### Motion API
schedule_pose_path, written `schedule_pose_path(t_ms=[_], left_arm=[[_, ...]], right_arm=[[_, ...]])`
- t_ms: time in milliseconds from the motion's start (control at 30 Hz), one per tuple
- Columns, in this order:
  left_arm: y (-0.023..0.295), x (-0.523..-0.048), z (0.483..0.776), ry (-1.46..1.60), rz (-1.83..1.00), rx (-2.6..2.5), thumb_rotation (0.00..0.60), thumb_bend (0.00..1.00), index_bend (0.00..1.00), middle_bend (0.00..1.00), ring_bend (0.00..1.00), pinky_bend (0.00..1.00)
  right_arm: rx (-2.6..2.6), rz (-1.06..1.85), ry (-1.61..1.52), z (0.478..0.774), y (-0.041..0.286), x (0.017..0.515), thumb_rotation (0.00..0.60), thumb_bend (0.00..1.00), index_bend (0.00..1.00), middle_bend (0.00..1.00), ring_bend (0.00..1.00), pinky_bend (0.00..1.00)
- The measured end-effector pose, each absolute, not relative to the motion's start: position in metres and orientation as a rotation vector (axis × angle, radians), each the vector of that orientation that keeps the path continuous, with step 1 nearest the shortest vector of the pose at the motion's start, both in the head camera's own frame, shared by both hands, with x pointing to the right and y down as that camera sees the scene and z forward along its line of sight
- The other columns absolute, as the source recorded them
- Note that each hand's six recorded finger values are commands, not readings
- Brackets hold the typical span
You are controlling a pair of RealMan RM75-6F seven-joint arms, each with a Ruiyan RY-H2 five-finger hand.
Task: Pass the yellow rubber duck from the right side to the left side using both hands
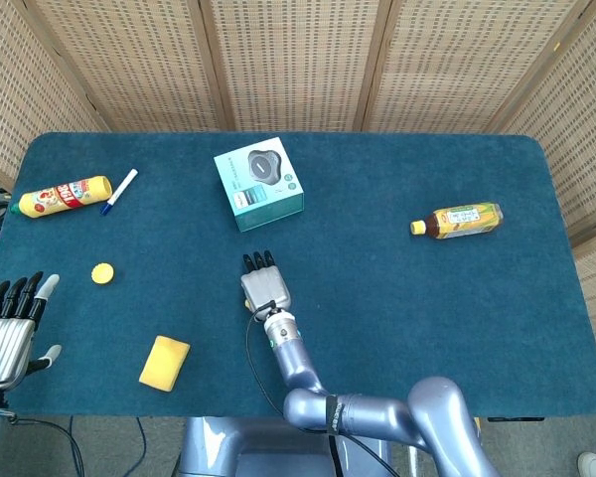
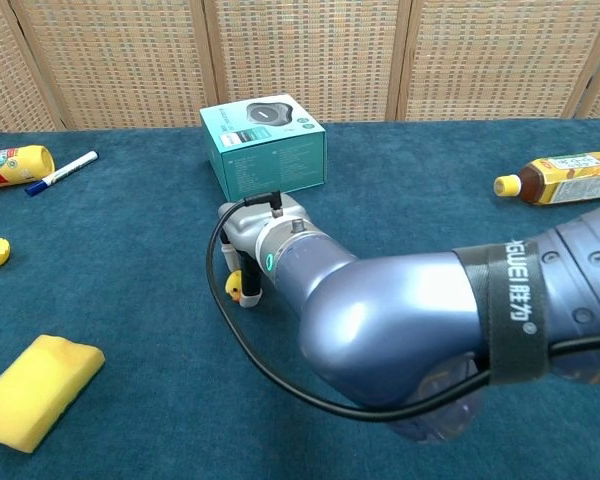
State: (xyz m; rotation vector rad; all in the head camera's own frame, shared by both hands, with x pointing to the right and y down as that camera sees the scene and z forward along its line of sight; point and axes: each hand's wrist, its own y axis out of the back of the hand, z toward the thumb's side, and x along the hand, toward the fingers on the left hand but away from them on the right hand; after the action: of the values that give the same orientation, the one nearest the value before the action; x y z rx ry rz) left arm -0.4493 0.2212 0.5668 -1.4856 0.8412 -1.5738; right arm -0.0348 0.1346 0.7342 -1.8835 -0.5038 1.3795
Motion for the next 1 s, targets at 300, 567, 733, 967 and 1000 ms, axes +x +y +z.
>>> schedule_pose_path(t_ms=[300, 567, 733, 967, 1000], left_arm=[[0.222, -0.449, 0.564, 0.847, -1.572, -1.482, 0.600, 0.21, 0.00, 0.00, 0.00, 0.00], [0.223, -0.447, 0.562, 0.844, -1.560, -1.490, 0.600, 0.22, 0.00, 0.00, 0.00, 0.00], [0.222, -0.448, 0.560, 0.861, -1.555, -1.488, 0.600, 0.21, 0.00, 0.00, 0.00, 0.00], [0.222, -0.446, 0.559, 0.861, -1.546, -1.482, 0.600, 0.22, 0.00, 0.00, 0.00, 0.00], [0.222, -0.445, 0.560, 0.858, -1.544, -1.482, 0.600, 0.21, 0.00, 0.00, 0.00, 0.00]], right_arm=[[-1.871, 1.363, -0.513, 0.724, 0.133, -0.023, 0.600, 0.13, 0.20, 0.00, 0.00, 0.00], [-1.810, 1.372, -0.597, 0.696, 0.116, 0.030, 0.600, 0.12, 0.16, 0.00, 0.00, 0.00], [-1.711, 1.410, -0.692, 0.672, 0.098, 0.105, 0.600, 0.12, 0.13, 0.00, 0.00, 0.00], [-1.595, 1.489, -0.868, 0.640, 0.087, 0.228, 0.600, 0.12, 0.11, 0.00, 0.00, 0.00], [-1.589, 1.500, -0.894, 0.636, 0.088, 0.245, 0.600, 0.12, 0.11, 0.00, 0.00, 0.00]])
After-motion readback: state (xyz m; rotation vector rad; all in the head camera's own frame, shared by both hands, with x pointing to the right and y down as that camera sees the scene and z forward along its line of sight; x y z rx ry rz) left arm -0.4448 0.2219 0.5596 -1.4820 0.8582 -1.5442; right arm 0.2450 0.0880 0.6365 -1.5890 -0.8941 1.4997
